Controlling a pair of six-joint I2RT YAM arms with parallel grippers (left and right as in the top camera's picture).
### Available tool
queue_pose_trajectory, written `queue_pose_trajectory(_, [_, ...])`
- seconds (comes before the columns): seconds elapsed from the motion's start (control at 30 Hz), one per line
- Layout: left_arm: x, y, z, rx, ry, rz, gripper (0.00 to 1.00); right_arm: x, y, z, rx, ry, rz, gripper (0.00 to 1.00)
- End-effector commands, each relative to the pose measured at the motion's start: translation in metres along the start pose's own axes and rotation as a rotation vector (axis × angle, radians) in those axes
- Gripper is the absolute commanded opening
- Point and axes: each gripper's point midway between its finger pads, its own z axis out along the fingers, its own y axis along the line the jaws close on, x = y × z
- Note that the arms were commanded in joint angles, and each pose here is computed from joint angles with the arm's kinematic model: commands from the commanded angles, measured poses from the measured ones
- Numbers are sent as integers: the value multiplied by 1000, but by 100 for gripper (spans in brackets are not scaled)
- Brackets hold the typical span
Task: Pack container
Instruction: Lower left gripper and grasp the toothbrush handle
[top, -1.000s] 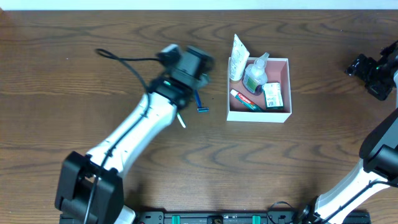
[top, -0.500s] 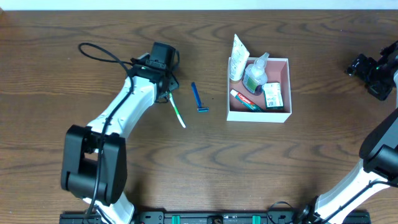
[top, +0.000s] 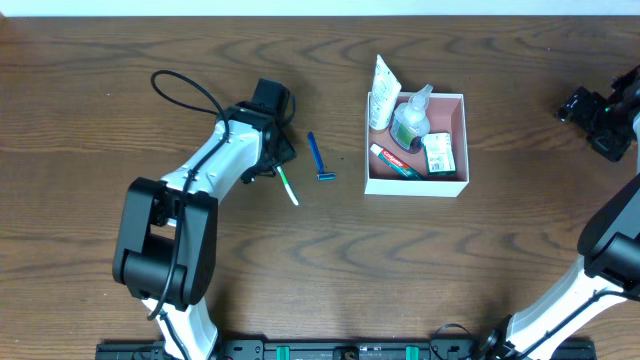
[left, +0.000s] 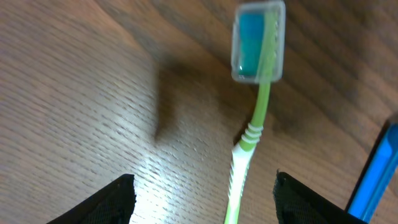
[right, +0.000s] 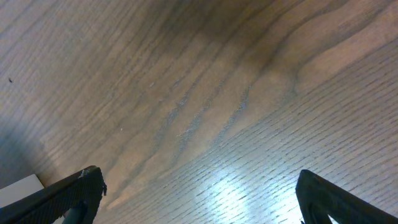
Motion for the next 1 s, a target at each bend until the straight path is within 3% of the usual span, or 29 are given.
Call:
queue_pose_trajectory(0.0, [12,-6,3,-1,32,44,72,-3,0,-10,-1,-20,11,99])
queue_pose_trajectory(0.97, [35,0,4,-52,81,-3,72,-3,0,-10,-1,-20,11,99])
